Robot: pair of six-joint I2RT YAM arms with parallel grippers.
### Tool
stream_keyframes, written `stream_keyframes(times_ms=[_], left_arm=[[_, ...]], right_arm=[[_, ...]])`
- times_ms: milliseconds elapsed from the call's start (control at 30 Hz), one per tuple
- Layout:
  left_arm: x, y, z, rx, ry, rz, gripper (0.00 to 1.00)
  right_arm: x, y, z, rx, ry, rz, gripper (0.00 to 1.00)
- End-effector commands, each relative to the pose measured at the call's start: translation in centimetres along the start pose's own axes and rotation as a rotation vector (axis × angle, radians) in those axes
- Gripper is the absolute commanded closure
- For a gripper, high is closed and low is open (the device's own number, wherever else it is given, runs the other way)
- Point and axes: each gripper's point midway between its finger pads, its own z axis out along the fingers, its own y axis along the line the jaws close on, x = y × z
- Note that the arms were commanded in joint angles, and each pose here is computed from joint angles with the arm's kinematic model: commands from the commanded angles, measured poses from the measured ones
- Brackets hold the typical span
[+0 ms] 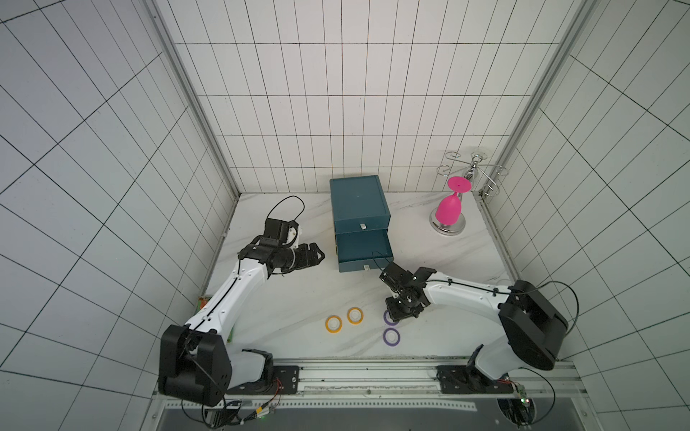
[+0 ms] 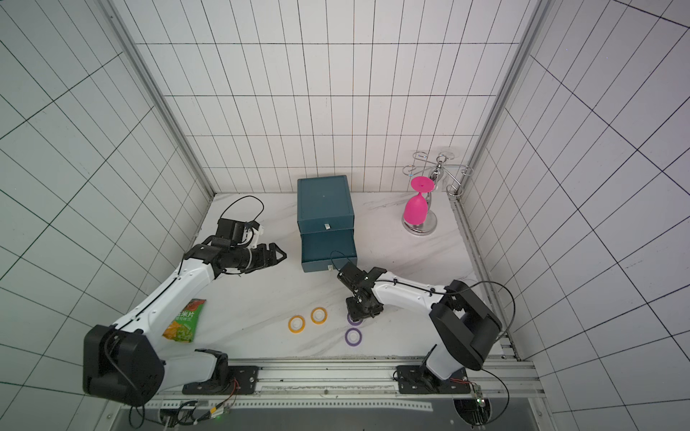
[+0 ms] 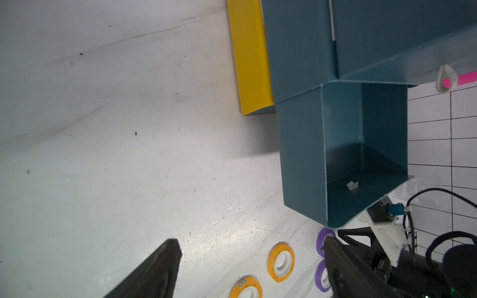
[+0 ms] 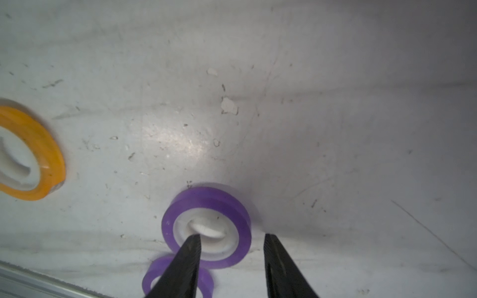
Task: Place the transparent tape into the drawer according to color
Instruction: Pick up the tape at the center of the board.
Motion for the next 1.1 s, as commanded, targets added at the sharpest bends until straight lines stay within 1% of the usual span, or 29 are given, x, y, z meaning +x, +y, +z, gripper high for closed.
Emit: stream_keyframes(times_ms=[0,100,200,333,467,600,833,1067], left_arm=[[-0.3,-0.2,-0.1,0.025,-0.016,0.018,0.1],[-0.4,-0.1,-0.2,0.025,-0.019,0.017,0.1],[-0.4,-0.1,-0.2,0.026,-0.019,0.015,0.1],[-0.3,0.0,-0.2,0.025,-0.019,0.016,0.1],[-0.3,0.1,-0.2,0.022,-0.015,0.015,0.09],[-0.2,0.1,-0.3,0.017,-0.017,0.016,0.1],[-0.3,0.2,-0.2,0.014,-0.018,0.014,0.09],[-0.4,0.2,-0.3,0.014,-0.023,0.015,0.09]], right_arm=[[-0.7,0.3,-0.1,0.03,-0.015,-0.007,0.58],[-0.6,0.3,0.4,0.043,-0.003,-0.012,0.6],[-0.5,0.3,0.7,0.055,0.004,-0.015,0.66],[-0.3,0.3,1.0,0.06,0.015,-0.016,0.77],[-0.1,0.3,1.3,0.067,0.027,-0.018,0.9],[-0.2,0.3,1.1,0.065,0.019,-0.017,0.99],[-1.0,0.3,-0.6,0.061,-0.035,-0.011,1.0],[-2.1,0.5,-3.4,0.027,-0.117,0.013,1.0]])
